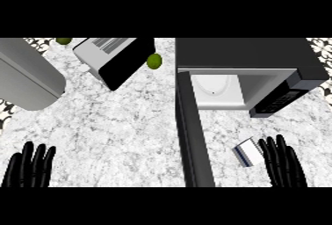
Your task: Pick up the milk, place it into the microwave and close the microwave
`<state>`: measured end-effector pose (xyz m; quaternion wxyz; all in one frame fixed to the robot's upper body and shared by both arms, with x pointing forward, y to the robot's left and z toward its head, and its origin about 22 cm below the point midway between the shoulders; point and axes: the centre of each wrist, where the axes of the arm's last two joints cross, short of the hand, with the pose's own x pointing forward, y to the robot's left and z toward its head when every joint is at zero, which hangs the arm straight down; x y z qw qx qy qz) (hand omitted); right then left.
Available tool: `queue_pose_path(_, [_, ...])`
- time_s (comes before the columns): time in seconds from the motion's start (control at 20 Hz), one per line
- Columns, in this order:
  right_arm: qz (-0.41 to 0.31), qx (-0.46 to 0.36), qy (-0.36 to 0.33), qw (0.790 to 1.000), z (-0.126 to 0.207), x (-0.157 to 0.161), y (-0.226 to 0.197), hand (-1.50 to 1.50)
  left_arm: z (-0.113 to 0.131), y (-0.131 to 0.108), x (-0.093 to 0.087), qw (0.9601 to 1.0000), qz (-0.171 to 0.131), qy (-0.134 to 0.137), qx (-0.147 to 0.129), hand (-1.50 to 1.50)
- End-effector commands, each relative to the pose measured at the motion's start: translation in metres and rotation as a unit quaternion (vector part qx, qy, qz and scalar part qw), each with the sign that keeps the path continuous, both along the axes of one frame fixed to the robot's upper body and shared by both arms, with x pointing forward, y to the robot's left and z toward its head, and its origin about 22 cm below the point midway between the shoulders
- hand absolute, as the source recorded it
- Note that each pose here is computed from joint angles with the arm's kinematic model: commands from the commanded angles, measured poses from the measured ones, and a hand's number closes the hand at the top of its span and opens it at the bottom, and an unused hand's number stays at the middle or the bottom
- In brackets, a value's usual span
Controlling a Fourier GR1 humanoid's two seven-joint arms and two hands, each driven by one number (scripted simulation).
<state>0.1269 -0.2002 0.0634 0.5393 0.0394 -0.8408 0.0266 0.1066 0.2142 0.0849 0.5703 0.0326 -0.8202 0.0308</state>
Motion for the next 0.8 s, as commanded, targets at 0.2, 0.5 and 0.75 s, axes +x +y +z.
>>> queue_pose_path(0.2, [-0.081,-0.035,0.001,0.996,-0.034,0.014,-0.026,-1.50,-0.010,0.005,-0.035,0.9999,0.009,0.006,0.000,-1.50])
queue_pose_path(0.5, [-0.092,-0.029,0.010,0.995,-0.038,0.035,-0.036,-1.50,-0.009,0.005,-0.028,1.0000,0.006,0.005,0.002,-1.50])
queue_pose_path(0.75, [-0.113,-0.042,0.027,0.992,-0.065,0.037,-0.050,-1.50,-0.032,-0.008,-0.034,0.9999,-0.011,0.003,0.005,-1.50])
